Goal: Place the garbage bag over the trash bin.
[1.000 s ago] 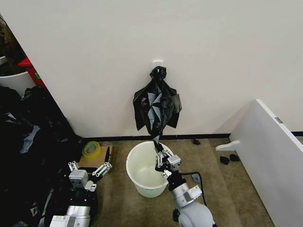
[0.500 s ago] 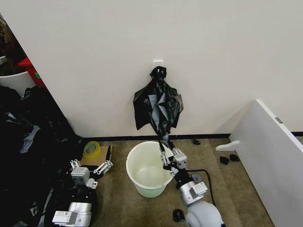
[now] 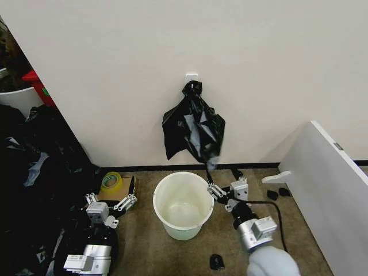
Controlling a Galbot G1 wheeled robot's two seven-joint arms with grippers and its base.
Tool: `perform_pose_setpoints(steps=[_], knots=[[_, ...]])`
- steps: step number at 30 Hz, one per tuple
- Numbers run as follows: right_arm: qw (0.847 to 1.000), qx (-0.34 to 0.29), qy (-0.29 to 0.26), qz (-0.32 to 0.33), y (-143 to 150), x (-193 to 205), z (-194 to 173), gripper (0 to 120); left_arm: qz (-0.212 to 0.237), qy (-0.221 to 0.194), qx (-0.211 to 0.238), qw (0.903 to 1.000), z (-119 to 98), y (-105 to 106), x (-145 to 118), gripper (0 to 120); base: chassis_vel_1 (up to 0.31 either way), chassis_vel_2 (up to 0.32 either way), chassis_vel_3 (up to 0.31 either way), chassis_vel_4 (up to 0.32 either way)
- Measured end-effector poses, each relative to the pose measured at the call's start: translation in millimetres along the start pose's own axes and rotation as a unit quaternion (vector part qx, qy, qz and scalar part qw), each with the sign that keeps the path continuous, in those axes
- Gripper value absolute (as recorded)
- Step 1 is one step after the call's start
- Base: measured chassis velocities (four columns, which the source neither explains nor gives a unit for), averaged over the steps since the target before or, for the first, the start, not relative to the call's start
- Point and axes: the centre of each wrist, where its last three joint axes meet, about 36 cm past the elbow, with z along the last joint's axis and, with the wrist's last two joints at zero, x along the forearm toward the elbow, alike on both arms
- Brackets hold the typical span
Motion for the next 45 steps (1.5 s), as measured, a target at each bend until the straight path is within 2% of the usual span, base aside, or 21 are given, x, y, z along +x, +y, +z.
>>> perform_pose_setpoints(steps=[4, 10, 15, 20, 27, 29, 35, 41, 44, 45], knots=[[1.000, 0.009, -0.027, 0.005, -7.2, -6.1, -5.2, 100, 0.000, -0.001, -0.001, 1.0000, -0.9, -1.8, 1.3, 100, 0.000, 0.000, 0.000, 0.000], [0.998, 0.035, -0.059, -0.008, -10.6, -36.3, -8.3, 100, 0.003, -0.005, -0.003, 1.0000, -4.7, -2.5, 1.3, 100, 0.000, 0.000, 0.000, 0.000], [0.993, 0.086, -0.073, -0.032, 0.3, -63.0, -10.1, 100, 0.004, -0.008, -0.005, 0.9999, -7.5, -2.4, 0.0, 100, 0.000, 0.000, 0.000, 0.000], [0.984, 0.139, -0.095, -0.060, 17.3, -92.4, -31.1, 100, 0.005, -0.010, -0.004, 0.9999, -7.7, -2.8, -1.3, 100, 0.000, 0.000, 0.000, 0.000], [0.981, 0.159, -0.083, -0.078, 40.6, -131.4, -49.0, 100, 0.004, -0.011, -0.006, 0.9999, -4.3, -1.7, -3.5, 100, 0.000, 0.000, 0.000, 0.000], [0.981, 0.165, -0.068, -0.074, 53.0, -148.0, -57.8, 100, 0.003, -0.012, -0.005, 0.9999, -2.8, -1.3, -4.4, 100, 0.000, 0.000, 0.000, 0.000], [0.980, 0.185, -0.053, -0.050, 63.4, -174.2, -64.7, 98, 0.000, -0.015, -0.002, 0.9999, -0.7, -0.8, -6.9, 100, 0.000, 0.000, 0.000, 0.000], [0.978, 0.199, -0.035, -0.040, 63.6, -186.2, -65.5, 88, -0.004, -0.017, 0.002, 0.9998, 2.2, -0.2, -10.2, 100, 0.000, 0.000, 0.000, 0.000], [0.979, 0.203, -0.011, -0.032, 56.5, -186.8, -63.5, 70, -0.006, -0.018, 0.005, 0.9998, 3.0, -0.4, -11.7, 100, 0.000, 0.000, 0.000, 0.000], [0.978, 0.204, -0.008, -0.030, 55.4, -186.6, -63.3, 68, -0.006, -0.018, 0.006, 0.9998, 3.2, -0.4, -11.8, 100, 0.000, 0.000, 0.000, 0.000]])
